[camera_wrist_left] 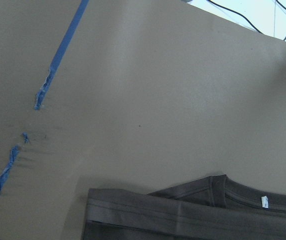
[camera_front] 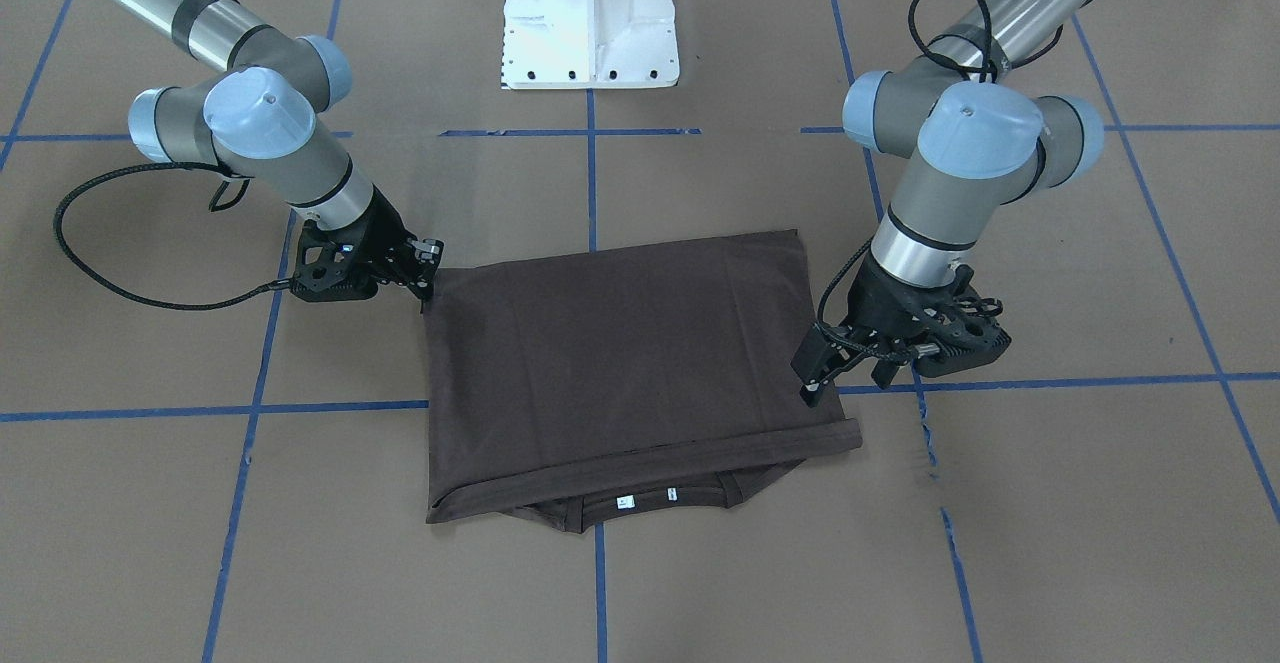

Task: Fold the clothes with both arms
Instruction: 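Drag the folded shirt with the right gripper toward the robot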

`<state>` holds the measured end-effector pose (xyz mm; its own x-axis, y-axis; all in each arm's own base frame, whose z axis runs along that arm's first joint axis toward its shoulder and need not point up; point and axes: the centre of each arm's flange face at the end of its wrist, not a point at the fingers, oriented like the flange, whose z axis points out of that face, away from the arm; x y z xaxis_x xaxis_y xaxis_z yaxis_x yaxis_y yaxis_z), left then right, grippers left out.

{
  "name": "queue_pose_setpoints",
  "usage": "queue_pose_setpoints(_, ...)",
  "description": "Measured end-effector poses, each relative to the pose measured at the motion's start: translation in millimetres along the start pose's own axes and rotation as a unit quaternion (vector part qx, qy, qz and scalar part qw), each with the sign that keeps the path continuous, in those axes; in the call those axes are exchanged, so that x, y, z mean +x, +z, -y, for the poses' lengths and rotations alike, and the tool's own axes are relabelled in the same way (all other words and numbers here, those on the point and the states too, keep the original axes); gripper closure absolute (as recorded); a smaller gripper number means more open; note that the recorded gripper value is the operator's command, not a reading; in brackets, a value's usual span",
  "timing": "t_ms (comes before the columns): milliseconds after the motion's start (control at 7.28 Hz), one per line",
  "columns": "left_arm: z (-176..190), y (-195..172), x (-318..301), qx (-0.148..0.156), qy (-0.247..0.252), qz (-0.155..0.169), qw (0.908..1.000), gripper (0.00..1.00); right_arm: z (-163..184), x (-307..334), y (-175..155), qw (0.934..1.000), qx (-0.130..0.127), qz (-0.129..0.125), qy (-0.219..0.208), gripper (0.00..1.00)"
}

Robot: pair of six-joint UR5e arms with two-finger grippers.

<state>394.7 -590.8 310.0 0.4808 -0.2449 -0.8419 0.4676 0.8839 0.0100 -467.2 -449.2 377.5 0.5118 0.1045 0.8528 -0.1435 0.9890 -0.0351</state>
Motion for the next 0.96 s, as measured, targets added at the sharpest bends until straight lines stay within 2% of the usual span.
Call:
queue_pose_setpoints(275,0.6,-0.5,0.1,0.004,-0.001,0.001,1.0,0.0,-1.4,-2.0,-6.7,1.0,0.001,0.006,-0.001,1.0)
queue_pose_setpoints(412,0.8,-0.7,0.1,0.005,-0.002,0.001,1.0,0.0,-14.8,4.2,-15.4,0.9999,-0.003,0.01,-0.003,1.0)
queue_pose_setpoints(961,1.2,-1.2,0.6,0.015,-0.003,0.001,0.9999,0.0,-148.7,43.8,-67.5,0.997,-0.066,0.022,-0.035,1.0)
